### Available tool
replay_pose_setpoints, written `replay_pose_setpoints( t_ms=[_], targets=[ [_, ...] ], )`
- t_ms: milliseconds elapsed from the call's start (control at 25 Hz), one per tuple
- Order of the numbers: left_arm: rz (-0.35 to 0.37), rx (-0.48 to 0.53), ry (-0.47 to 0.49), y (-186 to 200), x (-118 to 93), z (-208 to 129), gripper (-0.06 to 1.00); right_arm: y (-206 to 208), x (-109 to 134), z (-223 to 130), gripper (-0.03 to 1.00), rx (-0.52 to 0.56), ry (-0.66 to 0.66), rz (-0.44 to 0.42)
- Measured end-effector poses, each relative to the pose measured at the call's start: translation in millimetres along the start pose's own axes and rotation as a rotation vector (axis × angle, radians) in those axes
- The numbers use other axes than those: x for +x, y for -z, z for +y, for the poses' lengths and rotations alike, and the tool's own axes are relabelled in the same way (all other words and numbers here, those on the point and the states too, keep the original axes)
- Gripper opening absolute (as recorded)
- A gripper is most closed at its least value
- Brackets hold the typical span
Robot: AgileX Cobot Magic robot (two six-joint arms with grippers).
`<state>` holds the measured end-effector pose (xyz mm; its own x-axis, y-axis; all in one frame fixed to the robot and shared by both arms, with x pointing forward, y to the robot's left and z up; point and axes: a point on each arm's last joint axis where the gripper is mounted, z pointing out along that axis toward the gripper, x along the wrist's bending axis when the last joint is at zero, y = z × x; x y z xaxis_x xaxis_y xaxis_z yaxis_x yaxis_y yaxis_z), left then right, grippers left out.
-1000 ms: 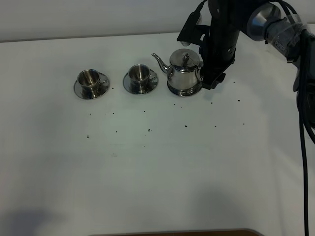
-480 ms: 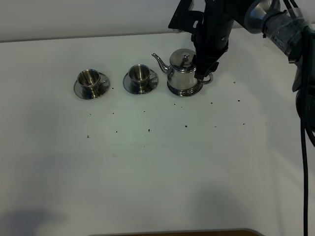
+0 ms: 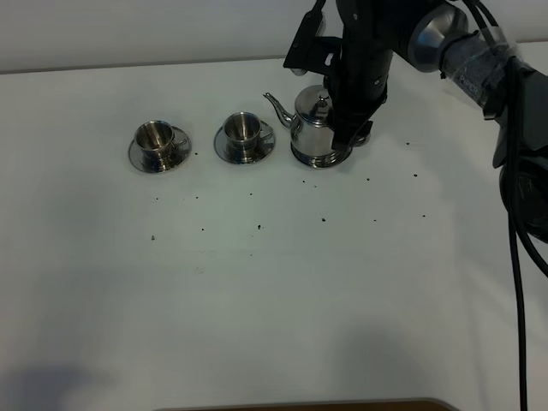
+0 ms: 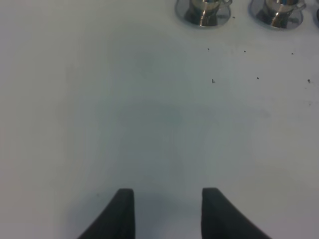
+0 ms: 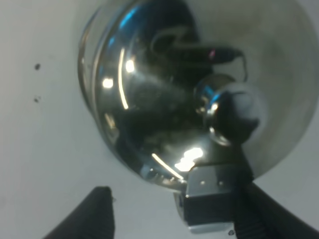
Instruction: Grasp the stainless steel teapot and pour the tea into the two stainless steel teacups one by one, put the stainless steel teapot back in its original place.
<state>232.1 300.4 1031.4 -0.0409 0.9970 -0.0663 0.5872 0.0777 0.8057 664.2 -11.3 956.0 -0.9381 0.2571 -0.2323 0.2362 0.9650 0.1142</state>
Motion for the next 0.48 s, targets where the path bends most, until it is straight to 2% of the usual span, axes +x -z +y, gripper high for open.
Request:
replay_pose_setpoints(
  t_ms=[480],
  targets=[
    [0.0,0.0,0.002,0.0,0.0,0.0,0.38,-1.5,-0.1,-0.3,0.52,0.005,-0.002,-0.002]
  ],
)
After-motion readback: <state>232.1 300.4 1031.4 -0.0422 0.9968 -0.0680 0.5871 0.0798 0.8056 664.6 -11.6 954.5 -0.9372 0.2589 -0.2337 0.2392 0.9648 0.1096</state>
